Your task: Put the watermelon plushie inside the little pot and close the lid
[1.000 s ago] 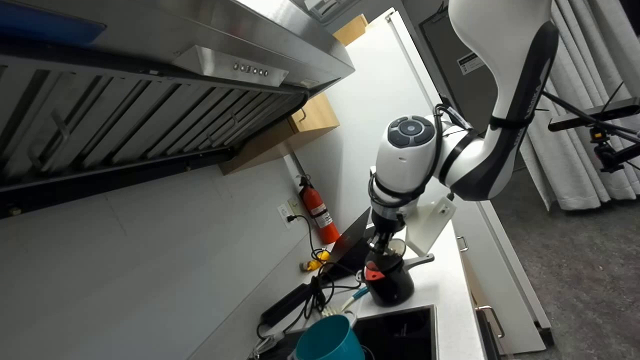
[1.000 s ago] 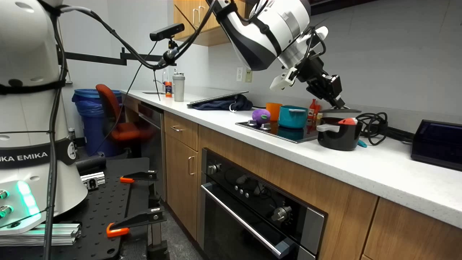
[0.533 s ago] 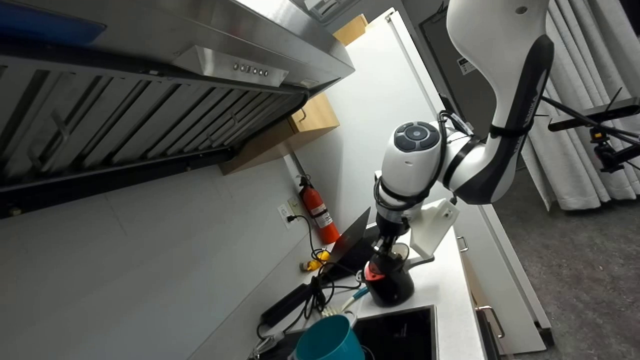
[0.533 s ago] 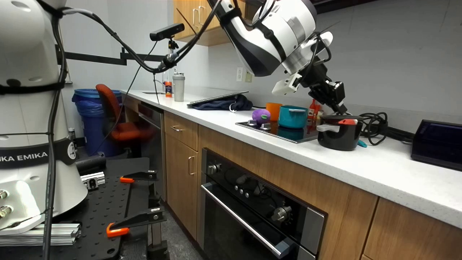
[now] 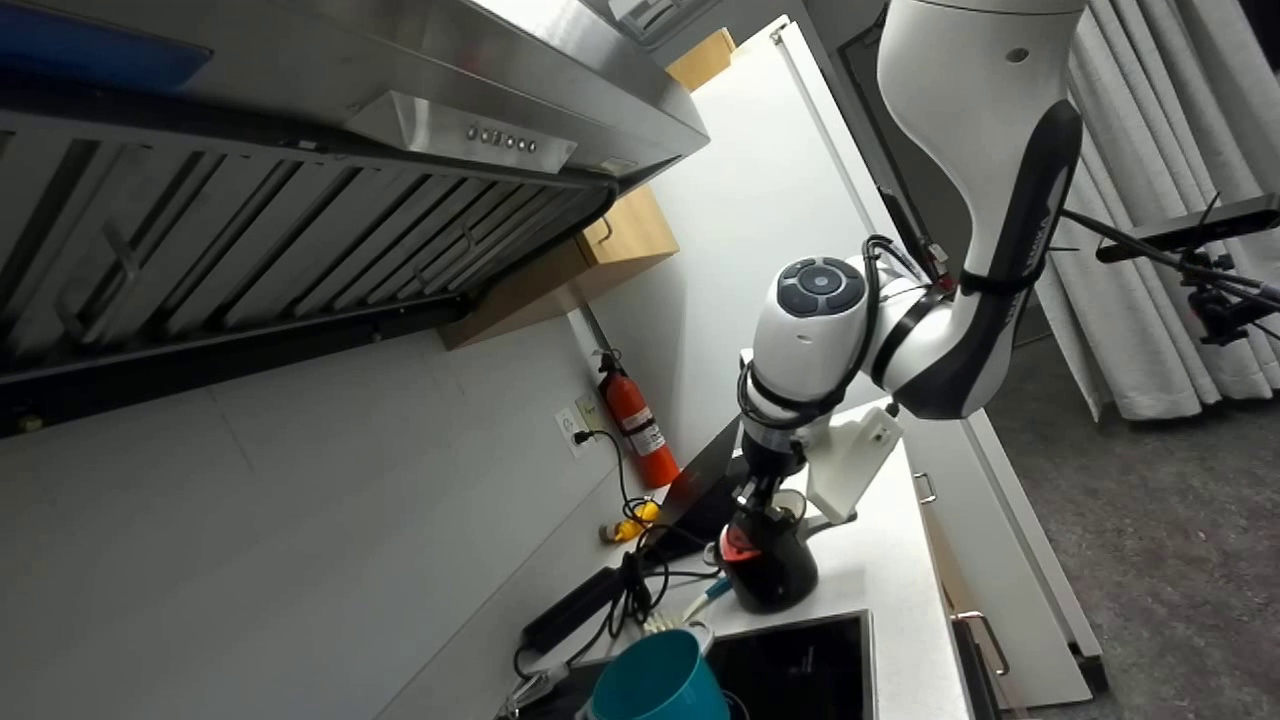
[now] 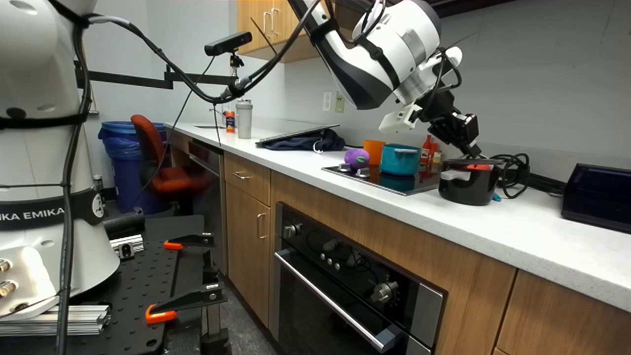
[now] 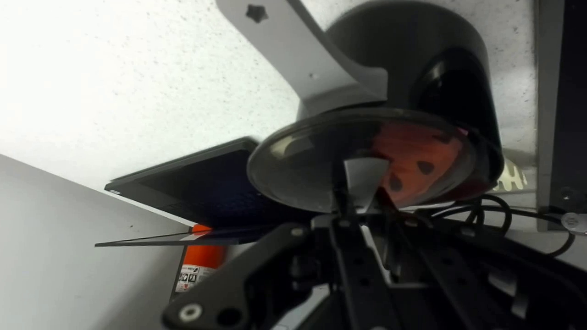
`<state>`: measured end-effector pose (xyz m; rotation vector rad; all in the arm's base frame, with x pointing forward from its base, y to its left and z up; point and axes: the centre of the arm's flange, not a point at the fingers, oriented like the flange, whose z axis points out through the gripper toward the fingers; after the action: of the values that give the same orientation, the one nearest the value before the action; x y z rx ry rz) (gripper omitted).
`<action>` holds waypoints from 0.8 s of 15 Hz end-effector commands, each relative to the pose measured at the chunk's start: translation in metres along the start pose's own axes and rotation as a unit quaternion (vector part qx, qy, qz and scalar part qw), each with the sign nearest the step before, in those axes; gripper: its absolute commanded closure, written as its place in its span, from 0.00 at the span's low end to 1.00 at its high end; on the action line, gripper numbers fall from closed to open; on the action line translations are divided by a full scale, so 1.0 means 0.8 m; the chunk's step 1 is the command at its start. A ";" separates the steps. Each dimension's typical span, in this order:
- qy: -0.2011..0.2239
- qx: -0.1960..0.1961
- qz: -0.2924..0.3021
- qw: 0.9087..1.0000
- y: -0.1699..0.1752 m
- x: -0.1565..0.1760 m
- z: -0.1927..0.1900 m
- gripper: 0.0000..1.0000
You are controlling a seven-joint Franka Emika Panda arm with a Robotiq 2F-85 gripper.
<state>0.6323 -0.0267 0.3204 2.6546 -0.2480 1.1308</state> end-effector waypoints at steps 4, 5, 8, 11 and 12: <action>0.011 0.017 -0.005 1.000 -0.008 0.030 0.016 0.96; 0.012 0.018 -0.006 1.000 -0.009 0.031 0.015 0.96; 0.015 0.019 -0.008 1.000 -0.013 0.035 0.013 0.96; 0.012 0.023 -0.003 1.000 -0.014 0.034 0.018 0.96; 0.010 0.025 -0.001 1.000 -0.015 0.032 0.020 0.96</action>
<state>0.6488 -0.0176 0.3251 2.6624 -0.2226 1.1630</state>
